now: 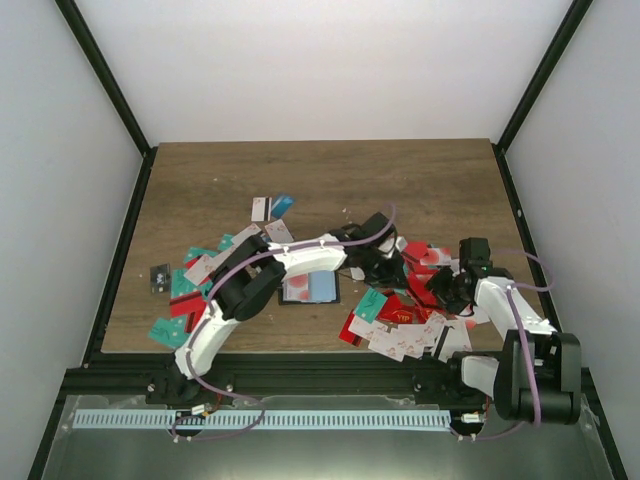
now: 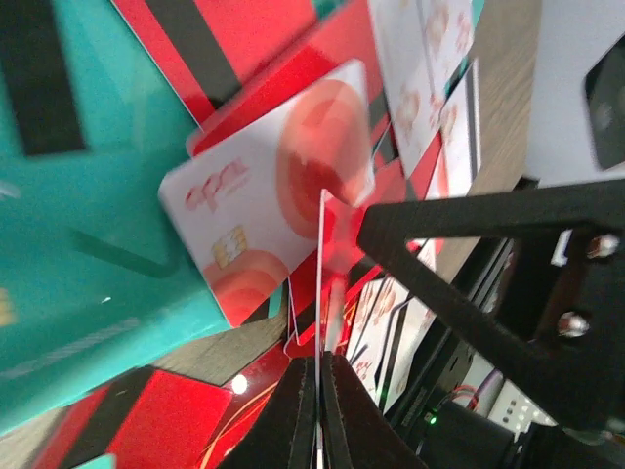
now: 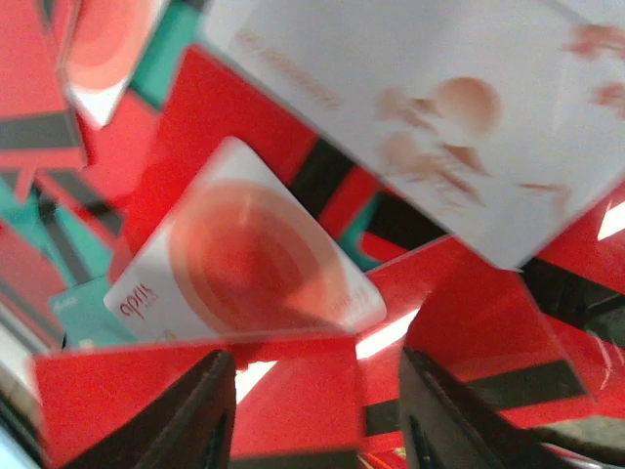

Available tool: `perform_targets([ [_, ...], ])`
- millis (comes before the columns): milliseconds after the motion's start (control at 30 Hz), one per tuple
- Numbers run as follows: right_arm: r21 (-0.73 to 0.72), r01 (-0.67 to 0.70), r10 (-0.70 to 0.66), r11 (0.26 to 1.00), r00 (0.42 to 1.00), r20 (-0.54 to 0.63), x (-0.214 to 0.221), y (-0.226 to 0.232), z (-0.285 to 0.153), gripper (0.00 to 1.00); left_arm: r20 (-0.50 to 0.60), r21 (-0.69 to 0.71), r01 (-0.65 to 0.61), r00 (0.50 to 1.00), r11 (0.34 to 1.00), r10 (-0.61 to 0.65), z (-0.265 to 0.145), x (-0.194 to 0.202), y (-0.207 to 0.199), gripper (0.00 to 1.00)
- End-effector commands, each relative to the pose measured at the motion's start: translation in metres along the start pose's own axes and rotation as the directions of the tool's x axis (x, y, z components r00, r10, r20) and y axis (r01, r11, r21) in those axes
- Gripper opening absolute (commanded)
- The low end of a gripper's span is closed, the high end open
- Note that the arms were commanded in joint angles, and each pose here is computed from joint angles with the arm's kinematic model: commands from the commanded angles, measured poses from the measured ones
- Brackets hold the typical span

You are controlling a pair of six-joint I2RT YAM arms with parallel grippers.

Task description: Put the credit cards into the card holder

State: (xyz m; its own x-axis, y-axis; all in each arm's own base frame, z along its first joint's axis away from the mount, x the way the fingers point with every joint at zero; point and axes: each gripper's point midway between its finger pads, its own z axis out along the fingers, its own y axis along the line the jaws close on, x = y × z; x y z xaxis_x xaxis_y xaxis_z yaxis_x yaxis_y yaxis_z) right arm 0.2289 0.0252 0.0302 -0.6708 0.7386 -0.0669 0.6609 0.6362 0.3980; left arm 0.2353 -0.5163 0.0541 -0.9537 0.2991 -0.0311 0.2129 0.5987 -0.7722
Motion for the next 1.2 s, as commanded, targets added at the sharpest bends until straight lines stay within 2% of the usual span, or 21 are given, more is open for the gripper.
perform_targets([
  [0, -0.155, 0.104, -0.11, 0.982, 0.993, -0.035, -0.004, 0.042, -0.015, 0.55, 0.126, -0.01, -0.041, 0.991, 0.999, 0.042, -0.046, -0.033, -0.004, 0.04],
  [100, -0.239, 0.162, -0.173, 0.957, 0.985, -0.024, -0.008, 0.067, -0.028, 0.67, 0.132, -0.037, -0.073, 0.988, 0.997, 0.078, -0.07, -0.036, 0.001, 0.04],
  [267, -0.354, 0.272, -0.286, 0.895, 0.958, 0.015, -0.011, 0.102, -0.048, 0.79, 0.098, -0.108, -0.163, 0.98, 0.981, 0.173, -0.114, -0.03, 0.017, 0.04],
  [433, -0.545, 0.377, -0.439, 0.749, 0.898, 0.017, 0.012, 0.144, -0.062, 0.82, 0.062, -0.147, -0.216, 0.972, 0.965, 0.227, -0.164, -0.012, 0.036, 0.04],
  [567, -0.647, 0.461, -0.571, 0.607, 0.82, 0.049, 0.039, 0.168, -0.071, 0.82, 0.042, -0.073, -0.245, 0.968, 0.967, 0.249, -0.196, 0.012, 0.037, 0.04],
  [767, -0.784, 0.46, -0.693, 0.417, 0.719, 0.053, 0.078, 0.179, -0.085, 0.8, 0.027, 0.036, -0.328, 0.944, 0.944, 0.328, -0.219, 0.043, 0.017, 0.04],
  [967, -0.858, 0.42, -0.795, 0.295, 0.606, 0.024, 0.119, 0.185, -0.094, 0.73, -0.02, 0.112, -0.372, 0.926, 0.921, 0.377, -0.226, 0.067, 0.005, 0.04],
  [1167, -0.888, 0.391, -0.853, 0.241, 0.521, -0.002, 0.151, 0.191, -0.097, 0.63, -0.027, 0.112, -0.383, 0.921, 0.917, 0.388, -0.229, 0.072, 0.004, 0.04],
])
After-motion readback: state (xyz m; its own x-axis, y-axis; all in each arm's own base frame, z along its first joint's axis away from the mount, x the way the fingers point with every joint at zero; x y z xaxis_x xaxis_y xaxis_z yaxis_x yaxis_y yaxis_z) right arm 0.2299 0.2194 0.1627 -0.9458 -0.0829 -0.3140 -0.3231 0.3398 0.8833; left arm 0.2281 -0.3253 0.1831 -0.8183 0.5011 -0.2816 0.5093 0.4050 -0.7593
